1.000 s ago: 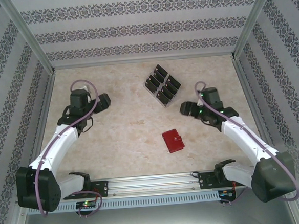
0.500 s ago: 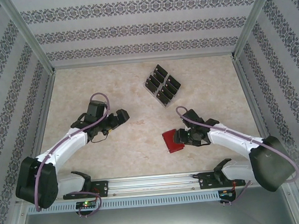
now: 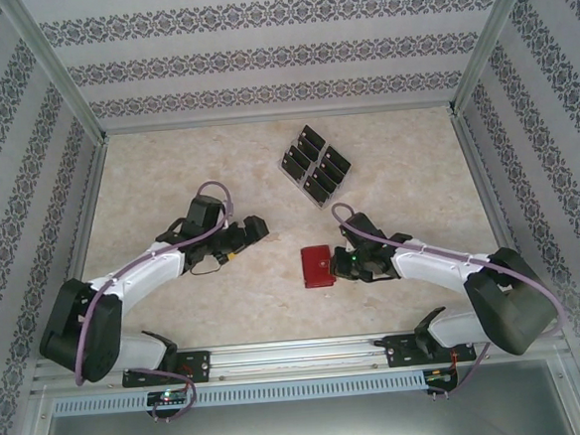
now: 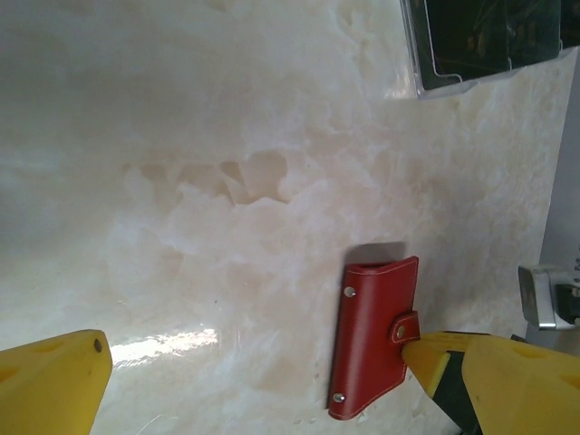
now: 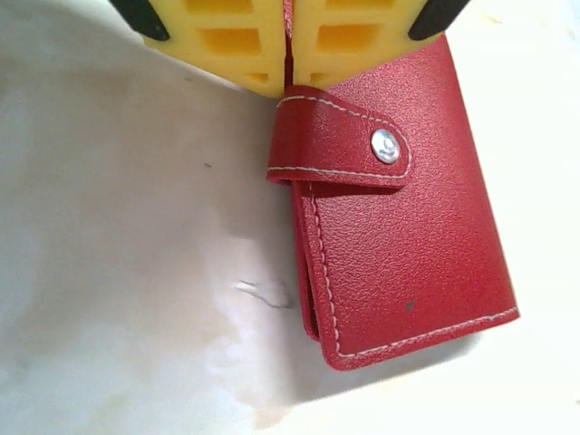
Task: Put the credit cards into the card holder
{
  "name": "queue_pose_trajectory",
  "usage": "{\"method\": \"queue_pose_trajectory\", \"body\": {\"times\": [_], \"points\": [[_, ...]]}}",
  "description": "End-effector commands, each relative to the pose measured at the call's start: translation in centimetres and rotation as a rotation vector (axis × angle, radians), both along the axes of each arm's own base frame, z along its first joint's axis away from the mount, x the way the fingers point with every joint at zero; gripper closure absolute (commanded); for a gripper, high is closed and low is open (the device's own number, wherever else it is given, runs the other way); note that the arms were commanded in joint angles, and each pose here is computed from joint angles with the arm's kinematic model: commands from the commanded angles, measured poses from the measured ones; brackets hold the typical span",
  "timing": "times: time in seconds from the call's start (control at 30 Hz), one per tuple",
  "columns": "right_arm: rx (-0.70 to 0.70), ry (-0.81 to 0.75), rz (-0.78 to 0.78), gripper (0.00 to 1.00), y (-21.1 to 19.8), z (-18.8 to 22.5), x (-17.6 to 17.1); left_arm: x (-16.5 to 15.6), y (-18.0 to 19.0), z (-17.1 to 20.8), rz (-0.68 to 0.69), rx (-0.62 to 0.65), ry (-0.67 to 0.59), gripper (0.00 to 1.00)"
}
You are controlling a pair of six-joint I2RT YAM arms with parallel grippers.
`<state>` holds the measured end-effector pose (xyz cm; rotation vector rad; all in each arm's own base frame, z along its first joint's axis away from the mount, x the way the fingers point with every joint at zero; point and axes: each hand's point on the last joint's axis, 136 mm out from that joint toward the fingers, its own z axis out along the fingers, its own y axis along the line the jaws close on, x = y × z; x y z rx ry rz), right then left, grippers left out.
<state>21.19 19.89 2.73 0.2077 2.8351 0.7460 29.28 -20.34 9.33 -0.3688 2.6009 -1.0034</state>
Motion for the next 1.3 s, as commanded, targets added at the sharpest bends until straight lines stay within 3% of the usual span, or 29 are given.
{"method": "queue_pose_trajectory", "body": {"times": [0.0, 0.47, 0.63, 0.77, 0.83, 1.27], "points": [[0.053, -0.01, 0.009, 1.0, 1.2, 0.3, 0.3, 1.2, -1.8, 1.6, -0.037, -0.041, -0.059, 0.0], [0.24, -0.054, 0.017, 1.0, 4.5, 4.2, 1.9, 1.6, -5.6, -0.1, -0.108, -0.101, -0.058, 0.0], [0.182, -0.04, 0.011, 1.0, 3.9, 3.0, 2.1, 1.5, -6.2, -0.9, -0.115, -0.102, -0.043, 0.0], [0.145, -0.022, 0.018, 0.64, 3.5, 1.7, 2.0, 1.4, -6.6, -1.1, -0.122, -0.102, -0.039, 0.0], [0.131, -0.023, 0.017, 0.54, 3.4, 1.3, 2.0, 1.4, -6.6, -1.1, -0.125, -0.1, -0.036, 0.0], [0.131, -0.035, 0.009, 0.42, 3.9, 0.3, 4.2, 0.8, -7.1, -1.9, -0.144, -0.086, -0.02, 0.0]]}}
